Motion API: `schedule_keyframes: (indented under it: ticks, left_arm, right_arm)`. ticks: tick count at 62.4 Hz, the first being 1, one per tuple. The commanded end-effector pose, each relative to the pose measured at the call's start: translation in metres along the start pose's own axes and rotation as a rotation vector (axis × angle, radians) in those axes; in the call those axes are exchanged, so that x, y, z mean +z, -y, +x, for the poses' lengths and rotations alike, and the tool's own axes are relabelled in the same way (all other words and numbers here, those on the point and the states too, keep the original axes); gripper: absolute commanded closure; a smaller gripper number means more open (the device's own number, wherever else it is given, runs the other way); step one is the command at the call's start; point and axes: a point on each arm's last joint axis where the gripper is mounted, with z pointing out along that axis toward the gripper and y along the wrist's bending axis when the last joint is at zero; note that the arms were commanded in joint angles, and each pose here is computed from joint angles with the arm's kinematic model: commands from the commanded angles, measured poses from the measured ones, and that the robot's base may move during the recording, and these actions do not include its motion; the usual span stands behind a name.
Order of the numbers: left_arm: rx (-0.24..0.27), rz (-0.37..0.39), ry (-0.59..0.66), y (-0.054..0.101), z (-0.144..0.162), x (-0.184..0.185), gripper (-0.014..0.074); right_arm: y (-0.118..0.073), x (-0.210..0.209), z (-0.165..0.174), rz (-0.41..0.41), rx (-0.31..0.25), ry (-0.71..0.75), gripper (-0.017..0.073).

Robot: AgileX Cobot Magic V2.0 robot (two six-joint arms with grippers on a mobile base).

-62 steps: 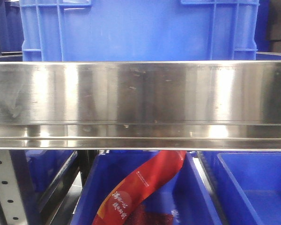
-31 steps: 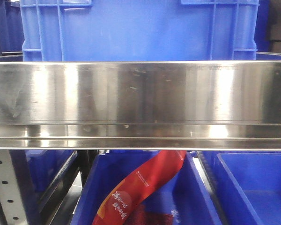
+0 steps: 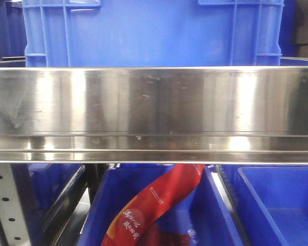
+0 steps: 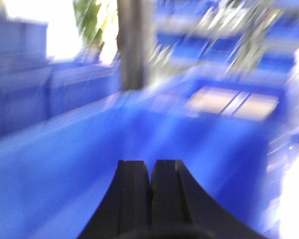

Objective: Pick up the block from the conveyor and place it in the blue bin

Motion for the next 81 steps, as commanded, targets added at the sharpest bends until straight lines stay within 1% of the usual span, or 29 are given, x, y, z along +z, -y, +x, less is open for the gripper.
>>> schedule_keyframes:
  ticks: [1, 7, 14, 18, 27, 35, 39, 44, 51, 60, 70, 81]
  left_arm:
    - [-0.008, -0.038, 0.059, -0.011, -0.006, -0.024, 0.0704]
    - [-0.013, -0.080, 0.102, -0.020, -0.003, -0.050, 0.0704]
    - [-0.015, -0.114, 0.149, -0.025, 0.012, -0.080, 0.0704]
    - [-0.017, -0.133, 0.161, -0.027, 0.023, -0.094, 0.0704]
    - [-0.026, -0.174, 0.138, -0.029, 0.065, -0.126, 0.0704]
    - [-0.032, -0.214, 0.132, -0.030, 0.099, -0.151, 0.0704]
    - [-0.032, -0.228, 0.144, -0.029, 0.111, -0.162, 0.0704]
    - [-0.030, -0.241, 0.177, -0.026, 0.124, -0.178, 0.0704]
    - [-0.022, -0.243, 0.235, -0.021, 0.131, -0.197, 0.0704]
    - [-0.012, -0.243, 0.320, -0.016, 0.132, -0.219, 0.0704]
    - [-0.002, -0.243, 0.392, -0.011, 0.131, -0.236, 0.0704]
    - [0.002, -0.242, 0.427, -0.009, 0.131, -0.244, 0.0704]
  right_arm:
    - [0.012, -0.019, -0.011, 0.050, -0.005, 0.071, 0.0720]
    - [0.026, -0.039, -0.002, 0.110, -0.006, 0.066, 0.0720]
    - [0.035, -0.069, 0.006, 0.163, -0.008, 0.087, 0.0720]
    - [0.038, -0.086, 0.018, 0.188, -0.008, 0.080, 0.0720]
    - [0.035, -0.120, 0.045, 0.201, -0.008, 0.079, 0.0720]
    - [0.031, -0.147, 0.078, 0.203, -0.007, 0.067, 0.0720]
    - [0.029, -0.161, 0.095, 0.204, -0.007, 0.066, 0.0720]
    - [0.026, -0.177, 0.105, 0.202, -0.010, 0.100, 0.0720]
    - [0.022, -0.198, 0.110, 0.196, -0.016, 0.158, 0.0721]
    - [0.017, -0.217, 0.112, 0.179, -0.019, 0.168, 0.0721]
    - [0.014, -0.229, 0.110, 0.173, -0.024, 0.212, 0.0721]
    - [0.013, -0.230, 0.110, 0.172, -0.025, 0.219, 0.0721]
